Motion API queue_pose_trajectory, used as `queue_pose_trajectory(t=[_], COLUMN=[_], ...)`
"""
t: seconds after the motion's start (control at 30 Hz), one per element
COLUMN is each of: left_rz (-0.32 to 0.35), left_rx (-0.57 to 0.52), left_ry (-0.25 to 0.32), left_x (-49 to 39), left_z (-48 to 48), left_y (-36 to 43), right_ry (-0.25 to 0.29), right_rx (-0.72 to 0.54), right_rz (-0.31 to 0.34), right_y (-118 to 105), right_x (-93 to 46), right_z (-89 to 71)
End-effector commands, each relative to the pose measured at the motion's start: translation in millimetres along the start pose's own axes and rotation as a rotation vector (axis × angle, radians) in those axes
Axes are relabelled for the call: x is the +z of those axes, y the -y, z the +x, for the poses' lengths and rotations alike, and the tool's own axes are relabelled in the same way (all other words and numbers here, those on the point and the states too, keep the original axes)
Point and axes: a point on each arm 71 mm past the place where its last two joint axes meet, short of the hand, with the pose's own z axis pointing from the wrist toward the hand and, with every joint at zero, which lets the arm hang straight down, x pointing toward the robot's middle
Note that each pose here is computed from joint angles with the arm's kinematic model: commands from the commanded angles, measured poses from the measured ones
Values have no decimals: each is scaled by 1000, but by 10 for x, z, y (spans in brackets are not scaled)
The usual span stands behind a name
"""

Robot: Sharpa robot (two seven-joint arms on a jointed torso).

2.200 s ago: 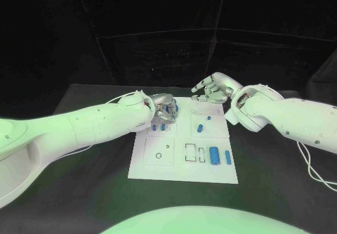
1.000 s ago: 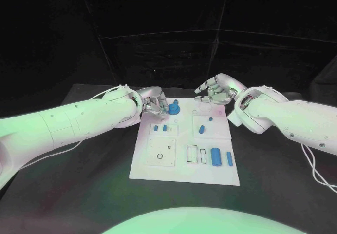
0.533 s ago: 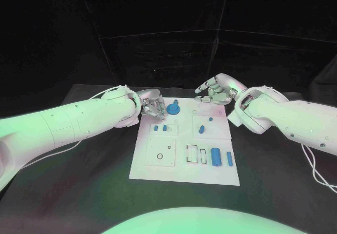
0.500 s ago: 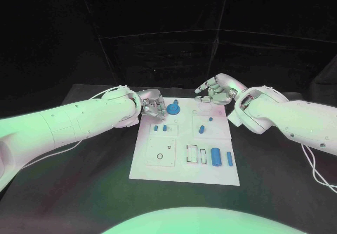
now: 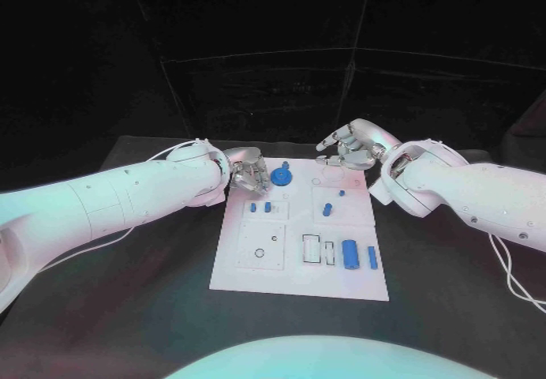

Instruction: Assemble the parts on the task board

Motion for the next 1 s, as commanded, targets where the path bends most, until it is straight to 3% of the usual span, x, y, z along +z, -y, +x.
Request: queue_pose_trajectory(t=[0.03, 0.37, 0.7, 1.0], left_rz=[-4, -2, -4, -4], left_rx=[-1, 0, 0, 3], left_ry=[-21, -37, -43, -55], left_x=[5, 20, 47, 60], left_z=[9, 28, 49, 91], left_y=[4, 16, 18, 32], right_ry=[12, 21, 87, 95], right_rx=[1, 11, 59, 112], right_rz=[-12, -16, -41, -41], right_y=[-17, -22, -28, -19], right_x=[4, 7, 3, 4], right_z=[-14, -18, -74, -84])
